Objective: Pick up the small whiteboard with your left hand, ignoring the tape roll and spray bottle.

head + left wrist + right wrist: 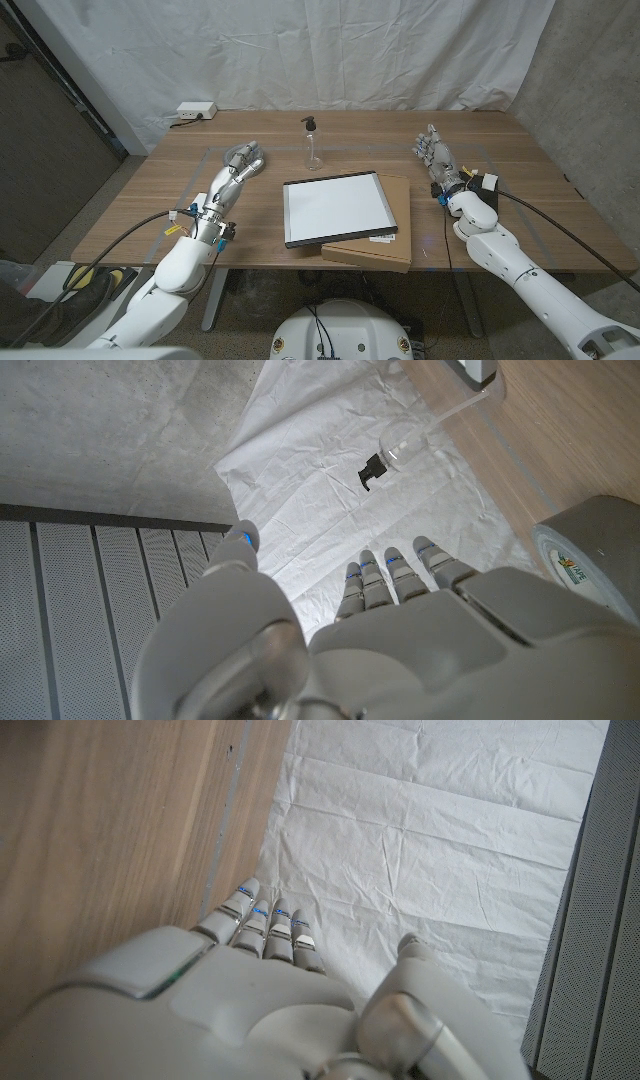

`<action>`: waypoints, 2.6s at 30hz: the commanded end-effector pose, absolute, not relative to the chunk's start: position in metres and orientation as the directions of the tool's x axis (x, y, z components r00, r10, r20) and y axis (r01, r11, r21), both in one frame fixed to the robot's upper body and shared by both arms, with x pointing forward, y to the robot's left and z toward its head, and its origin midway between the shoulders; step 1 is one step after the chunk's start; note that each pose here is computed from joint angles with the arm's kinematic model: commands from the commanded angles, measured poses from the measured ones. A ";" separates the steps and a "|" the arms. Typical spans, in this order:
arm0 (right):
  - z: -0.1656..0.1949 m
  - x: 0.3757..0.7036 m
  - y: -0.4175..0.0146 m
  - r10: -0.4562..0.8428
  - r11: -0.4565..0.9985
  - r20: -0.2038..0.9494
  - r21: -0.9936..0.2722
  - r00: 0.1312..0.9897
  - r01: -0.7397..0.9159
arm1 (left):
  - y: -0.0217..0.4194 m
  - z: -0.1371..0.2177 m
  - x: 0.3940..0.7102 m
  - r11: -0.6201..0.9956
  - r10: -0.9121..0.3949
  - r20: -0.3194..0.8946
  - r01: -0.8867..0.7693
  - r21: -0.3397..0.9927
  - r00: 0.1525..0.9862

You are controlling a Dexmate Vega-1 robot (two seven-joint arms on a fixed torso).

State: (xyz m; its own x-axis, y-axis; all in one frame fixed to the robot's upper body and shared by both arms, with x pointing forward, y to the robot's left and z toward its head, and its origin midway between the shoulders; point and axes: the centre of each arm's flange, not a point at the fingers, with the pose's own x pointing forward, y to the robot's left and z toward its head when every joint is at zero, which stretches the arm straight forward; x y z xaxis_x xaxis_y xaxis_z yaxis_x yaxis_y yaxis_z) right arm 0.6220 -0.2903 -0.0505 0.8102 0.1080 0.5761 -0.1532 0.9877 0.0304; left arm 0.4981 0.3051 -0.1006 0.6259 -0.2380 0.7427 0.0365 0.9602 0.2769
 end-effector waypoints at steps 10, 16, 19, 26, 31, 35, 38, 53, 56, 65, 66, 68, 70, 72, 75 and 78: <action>-0.057 0.615 -0.289 0.080 0.989 0.579 0.055 0.811 -0.137 | 0.303 -0.110 0.469 0.930 -0.263 0.749 -0.047 0.365 0.608; -0.060 0.612 -0.290 0.066 0.990 0.576 0.063 0.815 -0.125 | 0.309 -0.112 0.469 0.927 -0.279 0.752 -0.037 0.373 0.597; -0.061 0.611 -0.290 0.059 0.991 0.577 0.066 0.815 -0.119 | 0.313 -0.113 0.469 0.924 -0.280 0.750 -0.045 0.381 0.599; -0.060 0.607 -0.289 0.052 0.992 0.581 0.066 0.813 -0.111 | 0.318 -0.115 0.464 0.909 -0.251 0.750 -0.117 0.400 0.612; -0.062 0.607 -0.288 0.041 0.992 0.574 0.073 0.818 -0.101 | 0.324 -0.117 0.458 0.898 -0.239 0.761 -0.161 0.409 0.603; -0.065 0.607 -0.287 0.035 0.992 0.572 0.080 0.819 -0.098 | 0.327 -0.118 0.456 0.890 -0.218 0.769 -0.202 0.410 0.602; -0.065 0.606 -0.286 0.027 0.992 0.571 0.084 0.820 -0.091 | 0.328 -0.119 0.457 0.883 -0.207 0.775 -0.227 0.411 0.598; -0.064 0.601 -0.284 0.014 0.993 0.585 0.089 0.811 -0.081 | 0.318 -0.131 0.463 0.842 -0.165 0.849 -0.376 0.386 0.503; -0.063 0.601 -0.282 0.018 0.992 0.589 0.090 0.808 -0.088 | 0.316 -0.131 0.464 0.817 -0.169 0.840 -0.403 0.412 0.516; -0.064 0.604 -0.278 0.024 0.991 0.584 0.092 0.811 -0.096 | 0.307 -0.130 0.464 0.753 -0.181 0.812 -0.453 0.478 0.555; -0.064 0.604 -0.278 0.023 0.992 0.581 0.090 0.814 -0.092 | 0.306 -0.130 0.463 0.744 -0.181 0.811 -0.462 0.483 0.556; -0.064 0.605 -0.278 0.022 0.992 0.581 0.090 0.814 -0.091 | 0.304 -0.129 0.461 0.727 -0.183 0.809 -0.477 0.494 0.559; -0.064 0.605 -0.278 0.019 0.992 0.579 0.090 0.815 -0.088 | 0.302 -0.129 0.459 0.710 -0.182 0.809 -0.494 0.501 0.559; -0.064 0.605 -0.278 0.021 0.991 0.583 0.093 0.812 -0.093 | 0.301 -0.128 0.456 0.689 -0.180 0.808 -0.514 0.510 0.561; -0.064 0.605 -0.278 0.022 0.991 0.583 0.094 0.812 -0.094 | 0.299 -0.127 0.450 0.659 -0.180 0.807 -0.540 0.523 0.563; -0.065 0.605 -0.278 0.021 0.991 0.580 0.095 0.814 -0.093 | 0.297 -0.127 0.445 0.627 -0.177 0.806 -0.566 0.535 0.565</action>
State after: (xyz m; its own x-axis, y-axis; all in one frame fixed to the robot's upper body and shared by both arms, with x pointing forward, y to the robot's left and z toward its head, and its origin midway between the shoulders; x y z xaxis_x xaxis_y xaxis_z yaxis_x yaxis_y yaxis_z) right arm 0.6039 -0.2789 -0.0636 0.8119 0.0205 0.5834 -0.0909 0.9916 0.0916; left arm 0.4609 0.3064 -0.1297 0.5617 -0.1767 0.8082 -0.4754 0.7306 0.4901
